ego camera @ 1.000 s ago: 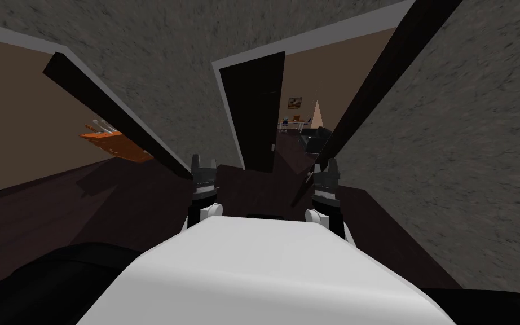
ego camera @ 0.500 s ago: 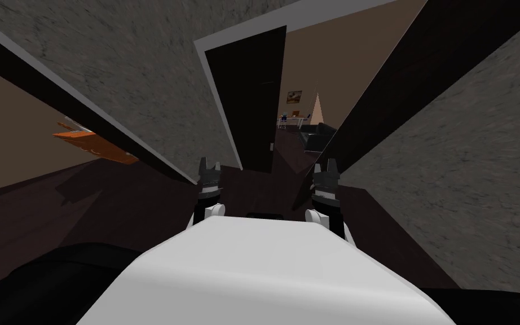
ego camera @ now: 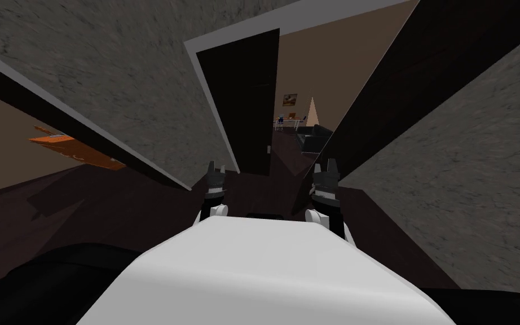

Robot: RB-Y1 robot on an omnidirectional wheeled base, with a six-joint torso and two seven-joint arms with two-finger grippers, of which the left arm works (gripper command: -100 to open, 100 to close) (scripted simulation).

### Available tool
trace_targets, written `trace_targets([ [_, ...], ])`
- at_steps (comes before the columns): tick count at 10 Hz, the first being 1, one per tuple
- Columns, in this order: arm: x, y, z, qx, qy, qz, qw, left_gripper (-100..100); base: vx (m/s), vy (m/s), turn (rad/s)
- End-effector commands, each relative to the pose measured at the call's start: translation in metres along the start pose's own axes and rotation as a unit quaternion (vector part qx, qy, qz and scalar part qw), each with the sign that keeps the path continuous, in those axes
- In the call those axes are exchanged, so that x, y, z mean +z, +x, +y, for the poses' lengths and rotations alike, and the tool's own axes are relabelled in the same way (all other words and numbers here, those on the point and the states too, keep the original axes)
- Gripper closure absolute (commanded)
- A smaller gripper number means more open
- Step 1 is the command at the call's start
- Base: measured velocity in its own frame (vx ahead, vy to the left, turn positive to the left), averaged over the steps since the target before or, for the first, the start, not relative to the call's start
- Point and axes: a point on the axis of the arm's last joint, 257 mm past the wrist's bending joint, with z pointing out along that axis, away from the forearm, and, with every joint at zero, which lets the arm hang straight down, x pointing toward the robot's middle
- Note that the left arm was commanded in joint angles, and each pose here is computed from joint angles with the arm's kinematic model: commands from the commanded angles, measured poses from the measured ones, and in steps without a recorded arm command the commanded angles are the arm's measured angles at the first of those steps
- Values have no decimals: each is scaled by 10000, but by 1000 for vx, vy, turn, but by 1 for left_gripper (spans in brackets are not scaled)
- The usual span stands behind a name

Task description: Pull the door open

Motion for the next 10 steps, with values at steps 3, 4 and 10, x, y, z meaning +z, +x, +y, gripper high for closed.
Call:
trace_targets([
  [3, -104, 54, 309, 21, -281, 78, 9996, -100, 158, -12, -74],
  [4, -123, 65, 365, 23, -329, 91, 9994, -100, 106, -19, -32],
  [10, -303, 165, 807, 45, -718, 199, 9972, -100, 112, -21, -56],
])
